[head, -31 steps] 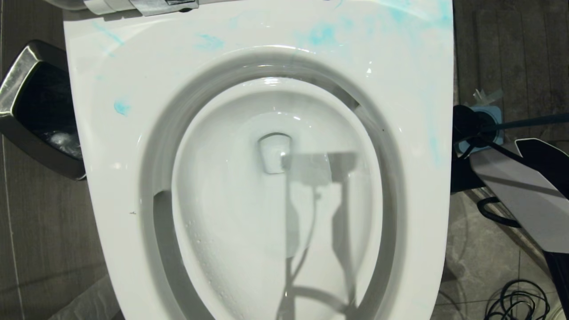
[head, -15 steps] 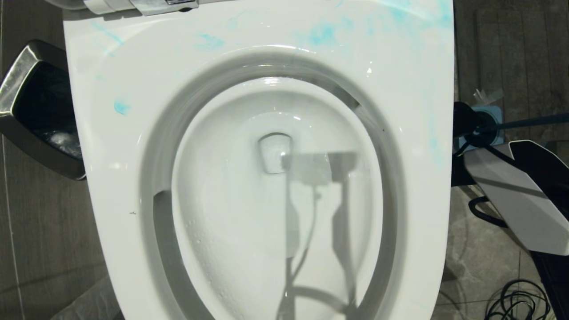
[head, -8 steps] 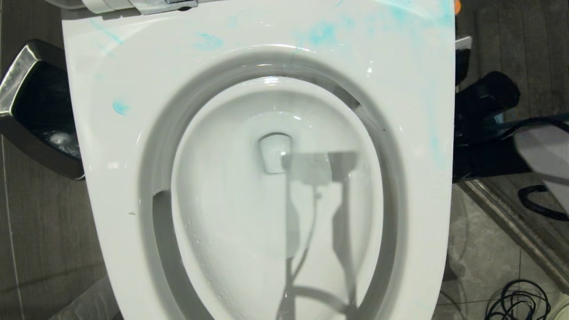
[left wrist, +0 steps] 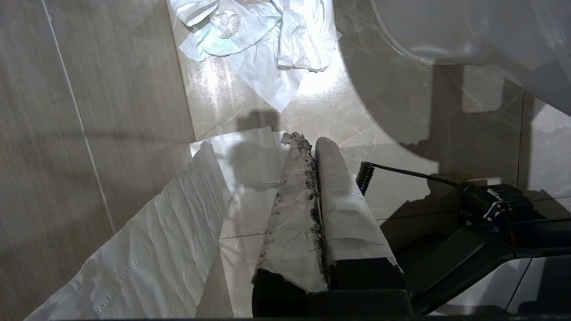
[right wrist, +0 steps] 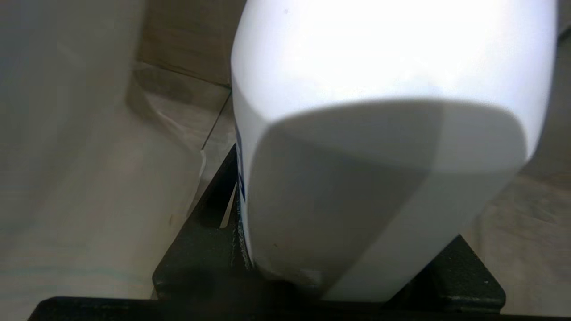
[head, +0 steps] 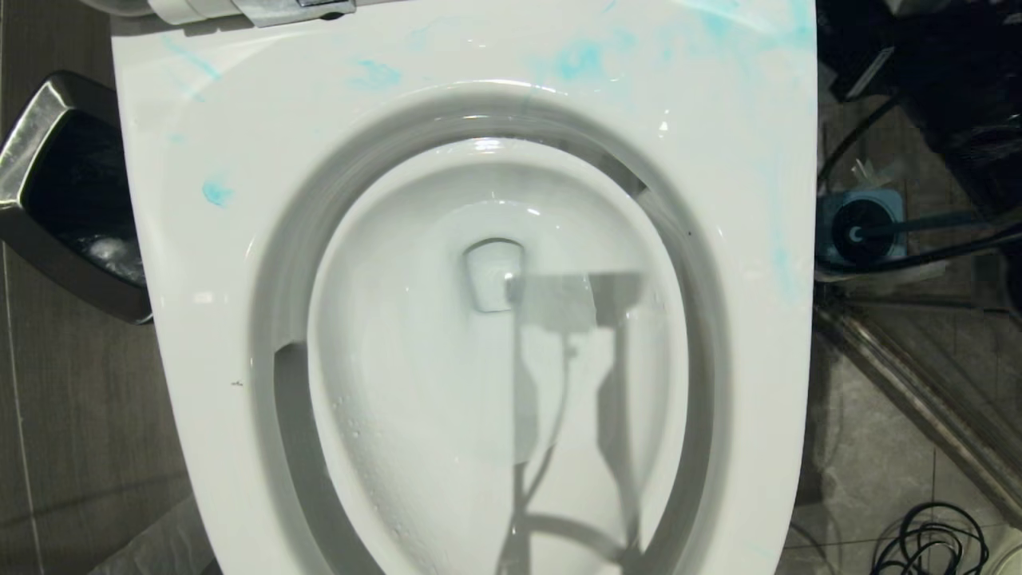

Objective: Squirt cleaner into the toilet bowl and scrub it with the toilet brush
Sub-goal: Pour in the cleaning agent

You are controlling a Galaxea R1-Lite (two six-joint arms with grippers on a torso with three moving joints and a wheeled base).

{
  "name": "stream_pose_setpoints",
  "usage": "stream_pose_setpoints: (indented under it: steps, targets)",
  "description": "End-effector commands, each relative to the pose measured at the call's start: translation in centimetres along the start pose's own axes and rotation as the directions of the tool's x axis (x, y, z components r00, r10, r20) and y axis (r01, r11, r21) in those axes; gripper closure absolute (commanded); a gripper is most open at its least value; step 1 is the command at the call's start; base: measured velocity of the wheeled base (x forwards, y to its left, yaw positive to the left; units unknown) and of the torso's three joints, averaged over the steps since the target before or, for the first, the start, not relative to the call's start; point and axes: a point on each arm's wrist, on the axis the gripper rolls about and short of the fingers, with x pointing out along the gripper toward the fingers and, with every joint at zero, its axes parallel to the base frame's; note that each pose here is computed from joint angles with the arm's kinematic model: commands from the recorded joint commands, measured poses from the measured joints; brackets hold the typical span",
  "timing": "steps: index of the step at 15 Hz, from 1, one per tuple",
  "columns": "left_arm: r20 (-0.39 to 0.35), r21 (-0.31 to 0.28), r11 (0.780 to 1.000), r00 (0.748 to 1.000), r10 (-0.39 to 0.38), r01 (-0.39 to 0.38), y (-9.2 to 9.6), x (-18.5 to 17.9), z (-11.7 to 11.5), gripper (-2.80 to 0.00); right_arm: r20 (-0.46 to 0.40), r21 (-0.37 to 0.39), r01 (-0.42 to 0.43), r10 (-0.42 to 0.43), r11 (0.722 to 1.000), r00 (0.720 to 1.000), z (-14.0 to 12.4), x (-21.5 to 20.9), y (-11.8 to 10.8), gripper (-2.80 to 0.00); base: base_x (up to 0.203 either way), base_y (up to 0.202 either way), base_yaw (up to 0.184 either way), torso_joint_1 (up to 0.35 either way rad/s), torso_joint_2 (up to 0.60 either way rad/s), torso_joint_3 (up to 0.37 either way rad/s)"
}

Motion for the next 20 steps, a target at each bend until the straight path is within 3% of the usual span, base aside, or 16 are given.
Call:
stream_pose_setpoints:
  steps: [1, 4, 8, 11, 15, 20]
  targets:
    - [-0.002, 0.001, 1.0, 1.0, 0.0, 0.0, 0.0, 0.0, 0.0, 0.0, 0.072, 0.002, 0.034, -0.034, 0.999, 0.997, 7.9, -4.1, -2.2, 0.0, 0.0, 0.0, 0.0, 0.0, 0.0, 0.0]
    - [-0.002, 0.001, 1.0, 1.0, 0.0, 0.0, 0.0, 0.0, 0.0, 0.0, 0.064, 0.031, 0.038, -0.04, 0.999, 0.997, 11.5, -7.7, -3.2, 0.0, 0.0, 0.0, 0.0, 0.0, 0.0, 0.0]
    - [-0.002, 0.001, 1.0, 1.0, 0.0, 0.0, 0.0, 0.0, 0.0, 0.0, 0.044, 0.027, 0.025, -0.026, 0.999, 0.999, 13.3, -11.0, -3.5, 0.0, 0.0, 0.0, 0.0, 0.0, 0.0, 0.0]
    - [-0.002, -0.001, 1.0, 1.0, 0.0, 0.0, 0.0, 0.0, 0.0, 0.0, -0.043, 0.026, 0.002, -0.001, 1.0, 0.999, 13.0, -12.5, -3.3, 0.0, 0.0, 0.0, 0.0, 0.0, 0.0, 0.0]
    - [-0.002, 0.001, 1.0, 1.0, 0.0, 0.0, 0.0, 0.0, 0.0, 0.0, -0.113, -0.052, -0.011, 0.005, 0.999, 0.994, 12.3, -12.9, -3.1, 0.0, 0.0, 0.0, 0.0, 0.0, 0.0, 0.0]
    - [-0.003, 0.004, 1.0, 1.0, -0.002, 0.002, 0.0, 0.0, 0.0, 0.0, -0.171, -0.098, 0.055, -0.071, 0.994, 0.983, 11.6, -13.2, -3.1, 0.0, 0.0, 0.0, 0.0, 0.0, 0.0, 0.008]
